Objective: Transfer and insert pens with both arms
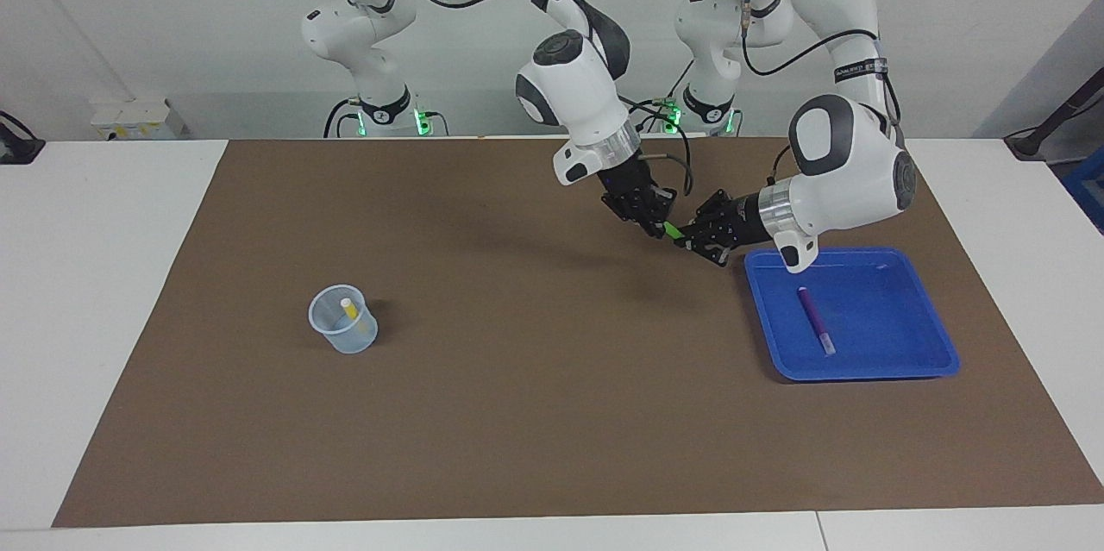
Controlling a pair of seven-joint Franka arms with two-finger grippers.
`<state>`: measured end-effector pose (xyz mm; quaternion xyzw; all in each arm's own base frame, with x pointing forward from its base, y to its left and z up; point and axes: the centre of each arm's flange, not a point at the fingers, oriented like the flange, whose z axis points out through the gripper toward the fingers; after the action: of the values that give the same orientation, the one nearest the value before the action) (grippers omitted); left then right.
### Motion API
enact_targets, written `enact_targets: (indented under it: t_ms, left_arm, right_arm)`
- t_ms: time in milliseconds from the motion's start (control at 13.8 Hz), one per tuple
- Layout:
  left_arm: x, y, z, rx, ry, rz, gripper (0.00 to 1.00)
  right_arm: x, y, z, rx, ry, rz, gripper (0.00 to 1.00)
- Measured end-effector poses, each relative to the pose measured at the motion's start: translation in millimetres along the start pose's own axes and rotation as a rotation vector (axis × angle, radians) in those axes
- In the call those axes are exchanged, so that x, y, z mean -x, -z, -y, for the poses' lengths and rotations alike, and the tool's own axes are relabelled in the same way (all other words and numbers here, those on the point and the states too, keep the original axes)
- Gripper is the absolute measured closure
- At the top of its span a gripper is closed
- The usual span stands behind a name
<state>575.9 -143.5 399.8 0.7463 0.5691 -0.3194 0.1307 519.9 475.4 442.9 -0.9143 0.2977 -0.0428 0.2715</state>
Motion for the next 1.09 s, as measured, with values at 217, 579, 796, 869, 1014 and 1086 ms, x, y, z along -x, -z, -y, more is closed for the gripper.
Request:
enact_targets:
  t_ms: [217, 579, 796, 869, 1014, 1086]
  left_arm:
    - [0.0, 0.0, 0.0, 0.0, 0.0, 0.0, 0.83]
    - [0.6, 0.0, 0.1, 0.0, -0.001, 0.0, 0.83]
    - [1.2, 0.0, 0.1, 0.001, -0.002, 0.0, 0.83]
    - [1.2, 0.0, 0.1, 0.001, -0.002, 0.0, 0.83]
    - [0.0, 1.8, 0.1, 0.005, 0.0, -0.001, 0.83]
    - [-0.9, 3.1, 0.2, 0.009, 0.002, -0.001, 0.83]
  right_arm:
    - [-0.1, 0.0, 0.0, 0.0, 0.0, 0.0, 0.87]
    - [-1.1, 0.0, -0.2, 0.0, 0.001, -0.002, 0.88]
    - [-4.9, 0.8, -0.6, 0.0, -0.003, -0.005, 0.93]
    - [-6.3, 1.7, -0.2, -0.002, -0.005, -0.006, 0.93]
    - [-7.8, 4.6, 2.4, -0.01, -0.006, -0.008, 0.94]
    - [-8.8, 7.1, 4.6, -0.016, -0.008, -0.009, 0.88]
